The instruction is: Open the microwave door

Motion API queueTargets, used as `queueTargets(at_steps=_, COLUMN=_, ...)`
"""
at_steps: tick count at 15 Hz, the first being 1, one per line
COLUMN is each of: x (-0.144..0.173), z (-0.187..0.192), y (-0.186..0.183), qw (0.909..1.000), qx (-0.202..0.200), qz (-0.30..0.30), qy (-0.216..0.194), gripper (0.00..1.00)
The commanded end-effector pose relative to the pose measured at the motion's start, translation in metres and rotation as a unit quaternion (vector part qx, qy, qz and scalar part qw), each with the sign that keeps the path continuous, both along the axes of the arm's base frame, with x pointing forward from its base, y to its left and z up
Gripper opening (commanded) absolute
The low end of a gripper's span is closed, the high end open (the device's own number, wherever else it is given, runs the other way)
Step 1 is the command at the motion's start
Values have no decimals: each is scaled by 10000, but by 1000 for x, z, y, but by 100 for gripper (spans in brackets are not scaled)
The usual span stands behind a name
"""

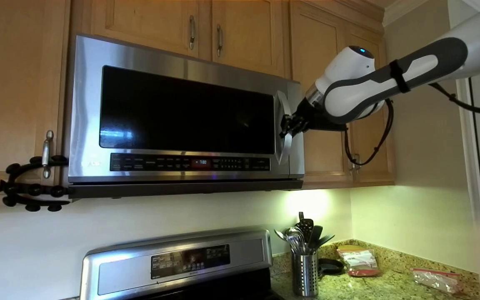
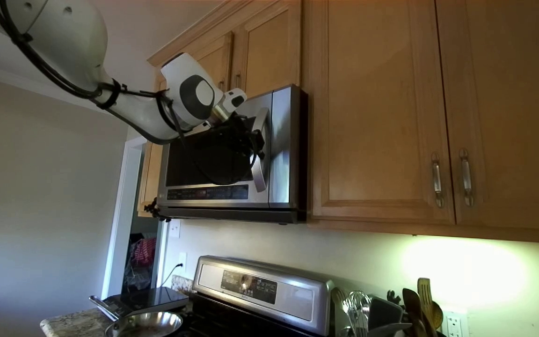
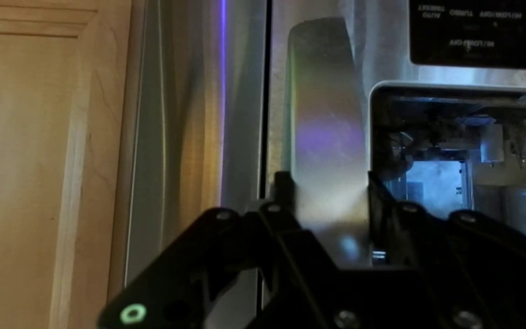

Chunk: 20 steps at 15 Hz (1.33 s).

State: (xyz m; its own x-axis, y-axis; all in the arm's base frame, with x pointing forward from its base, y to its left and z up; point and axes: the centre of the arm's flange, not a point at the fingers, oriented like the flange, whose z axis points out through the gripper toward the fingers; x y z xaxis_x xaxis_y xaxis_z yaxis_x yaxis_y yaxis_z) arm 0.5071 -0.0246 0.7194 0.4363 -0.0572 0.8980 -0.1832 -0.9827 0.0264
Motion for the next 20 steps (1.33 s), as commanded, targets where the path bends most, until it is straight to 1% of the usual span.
queueTargets(at_steps=1, x=-23, z=-27, y=31, qw=9984, qx=122, qz=428, qy=362, gripper=14)
queueTargets(at_steps=3, x=-32, z=-27, y=37, qw=9976, qx=94, qz=529, qy=436, gripper=14)
queueTargets(at_steps=4, x=-38, z=-30, y=33, qw=9974, qx=49, qz=556, qy=458, gripper=14)
queueTargets(at_steps=7, x=-57, z=-30, y=41, qw=9971, qx=-127, qz=556, qy=499, gripper=14)
queueTargets(at_steps=9, x=-76, z=-29, y=49, qw=9970, qx=-201, qz=522, qy=531, gripper=14)
queueTargets(at_steps=12, x=-102, z=-28, y=61, qw=9952, qx=-234, qz=472, qy=826, gripper=14)
queueTargets(at_steps=13, x=-113, z=-21, y=84, qw=9941, qx=-244, qz=439, qy=961, gripper=51)
queueTargets(at_steps=14, x=-120, z=-19, y=90, qw=9927, qx=-211, qz=413, qy=1117, gripper=64)
queueTargets(at_steps=16, x=-132, z=-20, y=88, qw=9899, qx=-78, qz=325, qy=1381, gripper=64)
queueTargets(at_steps=18, x=-142, z=-38, y=90, qw=9810, qx=7, qz=312, qy=1917, gripper=73)
queueTargets(at_steps=20, x=-145, z=-58, y=91, qw=9673, qx=133, qz=344, qy=2510, gripper=86)
